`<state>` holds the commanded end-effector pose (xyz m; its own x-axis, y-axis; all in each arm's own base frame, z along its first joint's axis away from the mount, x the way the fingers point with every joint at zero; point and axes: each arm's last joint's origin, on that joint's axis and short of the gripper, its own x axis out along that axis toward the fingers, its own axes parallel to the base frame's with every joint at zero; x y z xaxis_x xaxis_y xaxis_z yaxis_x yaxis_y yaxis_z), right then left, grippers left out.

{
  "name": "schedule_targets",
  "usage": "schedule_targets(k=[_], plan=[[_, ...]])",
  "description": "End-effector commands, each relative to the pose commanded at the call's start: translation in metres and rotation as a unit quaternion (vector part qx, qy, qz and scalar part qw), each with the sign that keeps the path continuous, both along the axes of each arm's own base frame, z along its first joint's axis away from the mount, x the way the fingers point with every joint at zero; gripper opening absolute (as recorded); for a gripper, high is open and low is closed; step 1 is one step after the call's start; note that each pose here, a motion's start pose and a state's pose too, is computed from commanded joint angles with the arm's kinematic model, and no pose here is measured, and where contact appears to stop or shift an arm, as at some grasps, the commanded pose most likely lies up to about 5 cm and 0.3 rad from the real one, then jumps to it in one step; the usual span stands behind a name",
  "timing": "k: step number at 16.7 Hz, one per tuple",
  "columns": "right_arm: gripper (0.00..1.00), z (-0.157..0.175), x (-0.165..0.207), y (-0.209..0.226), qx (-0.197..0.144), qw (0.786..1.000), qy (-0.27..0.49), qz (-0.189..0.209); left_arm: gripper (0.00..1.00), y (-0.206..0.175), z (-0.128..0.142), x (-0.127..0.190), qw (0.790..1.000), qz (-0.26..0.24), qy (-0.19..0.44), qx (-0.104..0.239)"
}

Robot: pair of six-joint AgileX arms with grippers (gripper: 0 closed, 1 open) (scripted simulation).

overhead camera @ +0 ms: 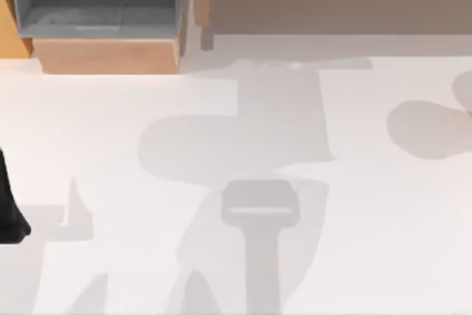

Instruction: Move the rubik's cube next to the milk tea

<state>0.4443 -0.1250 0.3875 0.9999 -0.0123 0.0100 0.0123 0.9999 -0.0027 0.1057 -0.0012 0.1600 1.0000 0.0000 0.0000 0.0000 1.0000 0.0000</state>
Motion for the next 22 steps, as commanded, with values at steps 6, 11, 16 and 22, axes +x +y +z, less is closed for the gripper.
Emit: schedule_targets(k=[6, 11, 16, 22], plan=[[0.0, 0.001, 0.001, 0.001, 0.002, 1.0, 0.003, 0.0, 1.0, 0.0, 0.0, 0.0, 1.0, 0.0, 0.0, 0.0], [0.0, 0.039, -0.019, 0.026, 0.021, 1.0, 0.011, -0.02, 1.0, 0.0, 0.0, 0.0, 1.0, 0.0, 0.0, 0.0], [0.0, 0.066, -0.054, 0.083, 0.062, 0.992, 0.108, -0.034, 1.0, 0.0, 0.0, 0.0, 1.0, 0.0, 0.0, 0.0], [0.0, 0.039, -0.066, 0.148, 0.069, 0.952, 0.298, -0.022, 1.0, 0.0, 0.0, 0.0, 1.0, 0.0, 0.0, 0.0]])
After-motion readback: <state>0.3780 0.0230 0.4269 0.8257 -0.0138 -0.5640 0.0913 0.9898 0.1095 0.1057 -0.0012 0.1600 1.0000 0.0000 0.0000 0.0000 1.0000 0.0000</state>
